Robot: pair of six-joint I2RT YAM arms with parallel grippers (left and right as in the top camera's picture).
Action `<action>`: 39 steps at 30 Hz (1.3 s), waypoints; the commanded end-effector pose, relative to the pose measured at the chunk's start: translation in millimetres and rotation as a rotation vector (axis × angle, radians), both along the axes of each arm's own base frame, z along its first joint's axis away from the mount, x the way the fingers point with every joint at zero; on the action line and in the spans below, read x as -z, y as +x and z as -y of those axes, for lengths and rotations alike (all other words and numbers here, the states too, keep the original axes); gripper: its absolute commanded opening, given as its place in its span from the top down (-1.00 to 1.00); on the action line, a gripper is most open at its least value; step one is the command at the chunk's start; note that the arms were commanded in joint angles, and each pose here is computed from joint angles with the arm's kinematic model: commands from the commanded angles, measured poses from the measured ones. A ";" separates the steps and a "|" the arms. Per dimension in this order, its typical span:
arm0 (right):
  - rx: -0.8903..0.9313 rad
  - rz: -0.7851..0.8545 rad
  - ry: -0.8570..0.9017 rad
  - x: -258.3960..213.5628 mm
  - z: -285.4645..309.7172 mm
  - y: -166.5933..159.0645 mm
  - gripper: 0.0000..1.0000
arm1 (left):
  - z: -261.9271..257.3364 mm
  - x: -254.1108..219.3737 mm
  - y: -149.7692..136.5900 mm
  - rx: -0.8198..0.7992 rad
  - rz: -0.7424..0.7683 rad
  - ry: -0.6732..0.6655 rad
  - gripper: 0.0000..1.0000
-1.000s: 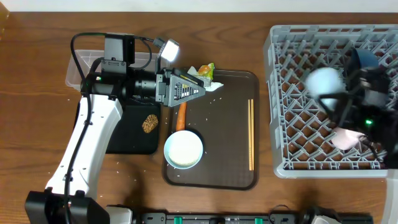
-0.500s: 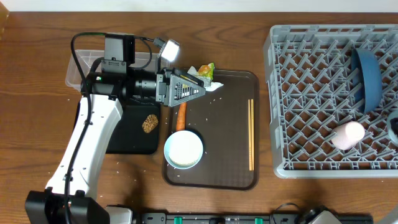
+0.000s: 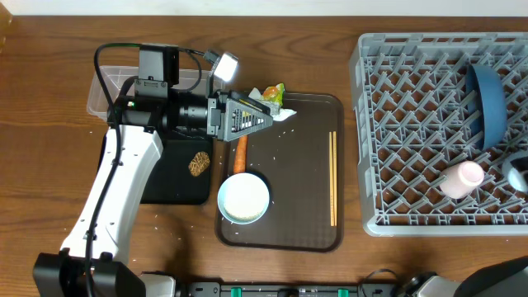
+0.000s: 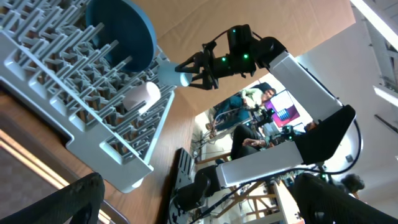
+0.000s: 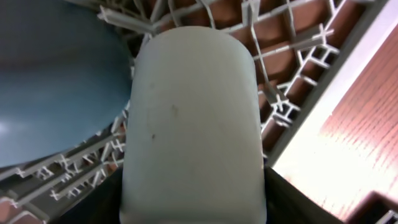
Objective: Sort waste into correct bins and load items into the dishwasher rack
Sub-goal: 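Place the light-blue cup in the dish rack with the right gripper, then reach the left gripper to the white rice bowl and grasp its rim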
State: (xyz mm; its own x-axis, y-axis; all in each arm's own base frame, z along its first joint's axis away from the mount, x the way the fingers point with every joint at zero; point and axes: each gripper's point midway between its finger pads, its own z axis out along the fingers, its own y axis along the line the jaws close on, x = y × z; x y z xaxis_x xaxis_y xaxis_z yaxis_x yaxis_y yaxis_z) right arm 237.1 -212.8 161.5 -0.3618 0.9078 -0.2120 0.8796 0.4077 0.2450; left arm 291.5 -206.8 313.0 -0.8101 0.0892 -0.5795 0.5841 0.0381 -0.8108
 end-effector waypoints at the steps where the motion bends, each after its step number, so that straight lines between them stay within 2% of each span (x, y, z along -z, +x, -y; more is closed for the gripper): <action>1: 0.034 -0.024 0.014 4.8 3.5 -6.2 -0.33 | -2.7 9.9 8.9 -0.058 0.013 0.064 -0.96; 4: 0.054 -0.017 0.011 3.7 5.6 -5.7 -0.41 | -5.2 22.0 17.3 -0.112 0.008 0.132 -0.96; 12: 0.025 0.091 0.048 -11.7 -6.6 8.0 -0.38 | -6.4 27.4 16.5 -0.123 -0.021 0.155 -0.96; 14: -0.028 0.141 0.064 -18.9 -15.6 15.0 -0.35 | -7.4 31.3 16.7 -0.133 -0.036 0.174 -0.96; 17: -0.201 0.270 0.068 -40.3 -38.2 33.1 -0.34 | -11.5 42.7 19.1 -0.173 -0.063 0.238 -0.95; 20: -0.375 0.409 0.031 -71.5 -66.2 46.4 -0.34 | -22.1 59.9 20.6 -0.257 -0.080 0.375 -0.96; 22: -0.469 0.487 0.010 -92.3 -88.0 50.3 -0.34 | -34.2 73.9 18.9 -0.333 -0.073 0.519 -0.96; 26: -0.595 0.564 -0.037 -119.7 -126.1 51.0 -0.44 | -69.5 106.1 4.1 -0.473 -0.040 0.908 -0.96; 28: -0.647 0.582 -0.047 -126.1 -141.7 52.6 -0.47 | -77.9 120.3 -10.4 -0.465 -0.035 1.062 -0.96; 33: -0.739 0.585 -0.059 -127.7 -166.4 61.6 -0.47 | -51.2 156.9 -53.9 -0.295 -0.089 1.157 -0.96; 39: -0.750 0.559 -0.053 -120.5 -169.6 67.2 -0.48 | -31.6 210.9 -98.6 -0.113 -0.107 1.277 -0.93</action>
State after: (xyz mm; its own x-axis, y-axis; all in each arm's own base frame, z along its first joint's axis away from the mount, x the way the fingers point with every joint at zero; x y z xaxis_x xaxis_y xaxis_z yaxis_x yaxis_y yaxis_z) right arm 301.0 -43.5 285.1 -0.6727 0.4819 -0.5615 0.1489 0.8315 0.5353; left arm 205.0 -178.9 125.5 -0.8900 0.4363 -0.1324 0.4560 0.8490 -0.2671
